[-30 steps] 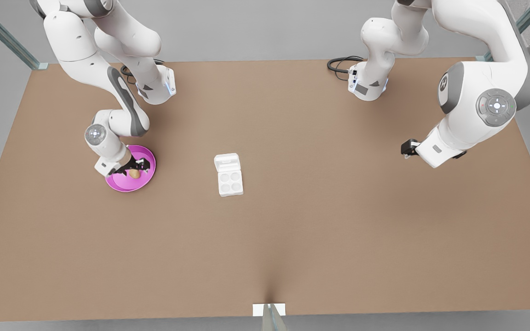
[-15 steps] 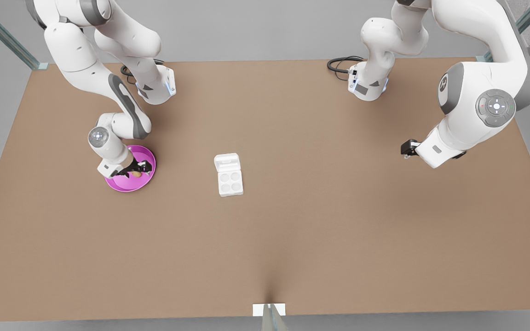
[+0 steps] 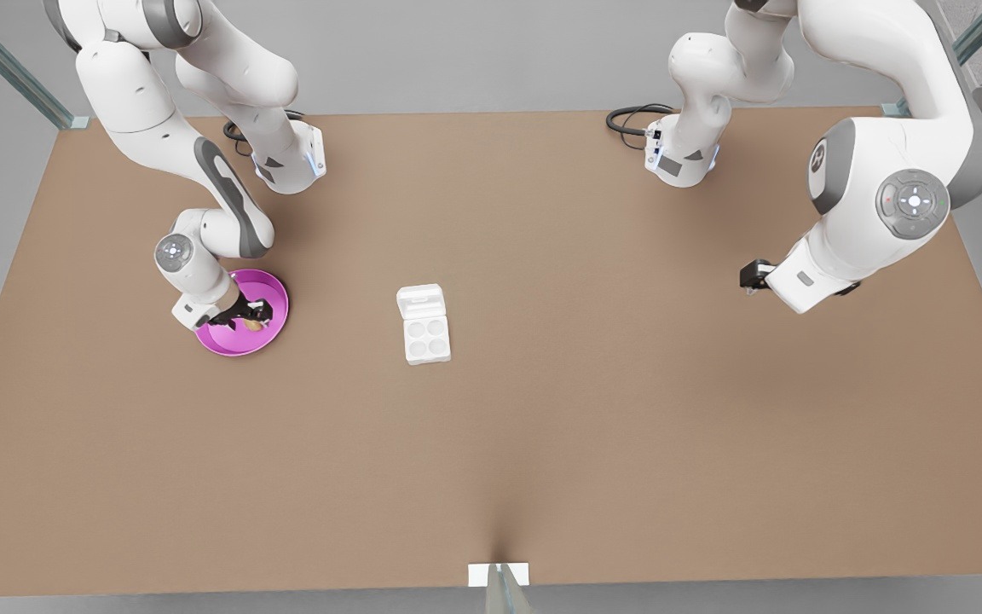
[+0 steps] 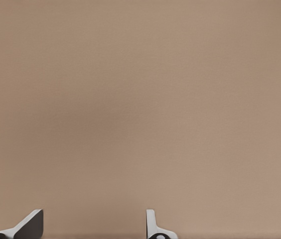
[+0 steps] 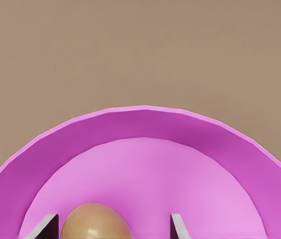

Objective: Pack egg into the box and close the box lid

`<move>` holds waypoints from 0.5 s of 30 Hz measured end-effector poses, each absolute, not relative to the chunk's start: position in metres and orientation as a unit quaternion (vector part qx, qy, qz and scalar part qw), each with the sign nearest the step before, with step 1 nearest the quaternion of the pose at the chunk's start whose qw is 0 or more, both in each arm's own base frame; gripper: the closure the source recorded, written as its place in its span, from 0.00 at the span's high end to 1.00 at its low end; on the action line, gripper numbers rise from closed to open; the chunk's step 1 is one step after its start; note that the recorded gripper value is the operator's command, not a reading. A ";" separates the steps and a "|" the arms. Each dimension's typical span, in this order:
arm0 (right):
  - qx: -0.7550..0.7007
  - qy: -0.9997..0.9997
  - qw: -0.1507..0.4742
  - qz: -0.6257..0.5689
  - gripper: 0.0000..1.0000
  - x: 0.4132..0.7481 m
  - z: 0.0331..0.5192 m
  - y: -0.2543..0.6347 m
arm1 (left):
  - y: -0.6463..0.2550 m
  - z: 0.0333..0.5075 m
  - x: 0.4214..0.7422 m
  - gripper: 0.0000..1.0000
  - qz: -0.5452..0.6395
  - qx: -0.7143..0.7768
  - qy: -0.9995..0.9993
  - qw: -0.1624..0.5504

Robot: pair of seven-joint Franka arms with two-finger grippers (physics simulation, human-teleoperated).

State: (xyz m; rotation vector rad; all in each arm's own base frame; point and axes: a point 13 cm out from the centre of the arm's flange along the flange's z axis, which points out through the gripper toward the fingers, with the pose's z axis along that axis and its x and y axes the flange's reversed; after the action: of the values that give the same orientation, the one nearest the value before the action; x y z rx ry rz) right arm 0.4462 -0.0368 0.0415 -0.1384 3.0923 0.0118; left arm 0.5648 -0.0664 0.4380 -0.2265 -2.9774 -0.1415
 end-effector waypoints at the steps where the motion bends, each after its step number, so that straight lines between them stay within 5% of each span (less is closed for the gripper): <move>1: -0.044 0.999 0.023 0.004 0.87 0.445 0.042 -0.038 | -0.066 0.438 0.565 1.00 -0.047 -0.075 -0.993 0.076; 5: -0.044 0.999 0.019 0.004 0.87 0.440 0.041 -0.038 | -0.066 0.438 0.565 1.00 -0.047 -0.075 -0.993 0.077; 8: -0.046 0.999 0.017 0.004 0.47 0.438 0.040 -0.037 | -0.068 0.437 0.564 1.00 -0.047 -0.076 -0.993 0.077; 9: -0.046 0.999 0.017 0.004 0.44 0.437 0.040 -0.037 | -0.068 0.437 0.564 1.00 -0.047 -0.076 -0.993 0.078; 15: -0.048 0.999 0.019 0.004 0.40 0.439 0.041 -0.037 | -0.069 0.435 0.565 1.00 -0.048 -0.076 -0.993 0.080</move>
State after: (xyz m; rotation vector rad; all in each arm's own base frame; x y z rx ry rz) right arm 0.4394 -0.0373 0.0414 -0.1488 3.0997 0.0130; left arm 0.5645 -0.0688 0.4346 -0.2279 -2.9694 -0.1436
